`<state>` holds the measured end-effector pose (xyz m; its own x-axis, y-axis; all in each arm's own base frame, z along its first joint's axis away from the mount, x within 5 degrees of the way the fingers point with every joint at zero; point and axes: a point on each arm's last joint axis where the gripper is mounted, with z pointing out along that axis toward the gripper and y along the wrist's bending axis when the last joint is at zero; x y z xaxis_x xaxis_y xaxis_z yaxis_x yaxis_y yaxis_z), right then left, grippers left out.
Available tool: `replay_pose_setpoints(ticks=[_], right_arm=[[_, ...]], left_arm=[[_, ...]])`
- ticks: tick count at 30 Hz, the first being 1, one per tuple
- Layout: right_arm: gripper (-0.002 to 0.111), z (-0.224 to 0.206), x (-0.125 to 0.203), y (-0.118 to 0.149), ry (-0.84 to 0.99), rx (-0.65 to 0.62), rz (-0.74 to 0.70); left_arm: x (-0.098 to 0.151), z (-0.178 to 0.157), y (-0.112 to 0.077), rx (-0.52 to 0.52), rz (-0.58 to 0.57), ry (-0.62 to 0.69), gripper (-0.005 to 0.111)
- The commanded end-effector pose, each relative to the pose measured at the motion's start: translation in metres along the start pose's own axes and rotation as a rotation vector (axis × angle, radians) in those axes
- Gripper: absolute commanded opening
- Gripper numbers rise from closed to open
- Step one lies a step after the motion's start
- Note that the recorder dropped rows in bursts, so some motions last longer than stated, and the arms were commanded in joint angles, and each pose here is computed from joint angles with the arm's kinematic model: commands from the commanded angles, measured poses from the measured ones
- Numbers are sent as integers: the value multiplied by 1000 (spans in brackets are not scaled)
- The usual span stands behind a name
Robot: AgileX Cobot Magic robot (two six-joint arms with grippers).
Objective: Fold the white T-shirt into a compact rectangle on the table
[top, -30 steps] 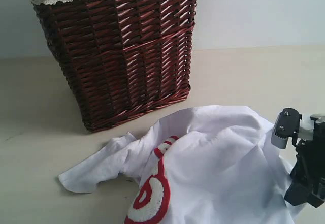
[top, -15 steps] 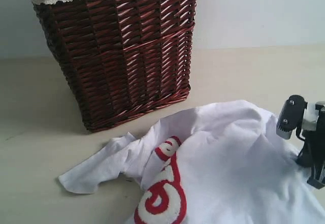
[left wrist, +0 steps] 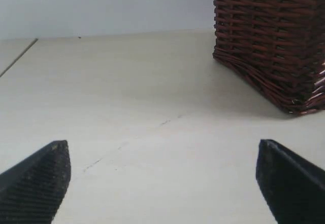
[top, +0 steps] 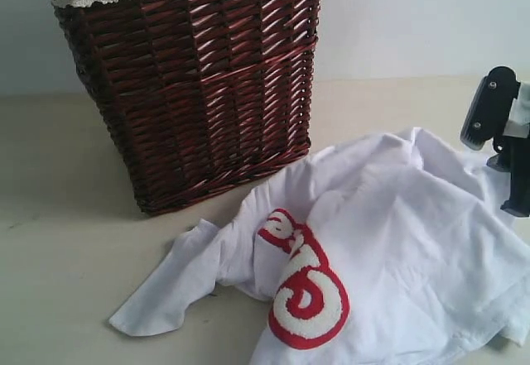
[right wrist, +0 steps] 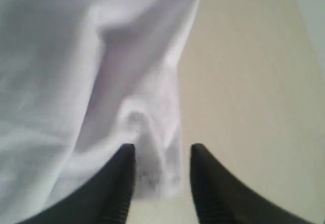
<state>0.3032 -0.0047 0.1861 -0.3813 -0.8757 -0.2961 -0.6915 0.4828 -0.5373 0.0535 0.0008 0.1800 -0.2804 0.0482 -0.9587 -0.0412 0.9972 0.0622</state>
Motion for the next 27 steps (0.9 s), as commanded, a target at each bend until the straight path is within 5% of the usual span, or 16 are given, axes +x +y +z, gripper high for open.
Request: replay_pose_setpoints(ticks=[1,6,11,13,18,24,27], right_arm=[[69,2,0,-5,-14,38,83],[69,-24,-2,-5,-12,13,100],[59,-48,18,45,112,-537,-308],[59,-47,26,64,84,-633,-419],[59,-27,29,87,-47,-500,-435],[58,-11,37,98,-32,-501,-425],[48,-6,34,93,-35,-433,-356]], left_arm=[[-1,0,0,-2,-10,-12,94],[-1,0,0,-2,-10,-12,94],[-1,0,0,-2,-10,-12,94],[-1,0,0,-2,-10,-12,94],[-1,0,0,-2,-10,-12,94],[-1,0,0,-2,-10,-12,94],[-1,0,0,-2,-10,-12,94]])
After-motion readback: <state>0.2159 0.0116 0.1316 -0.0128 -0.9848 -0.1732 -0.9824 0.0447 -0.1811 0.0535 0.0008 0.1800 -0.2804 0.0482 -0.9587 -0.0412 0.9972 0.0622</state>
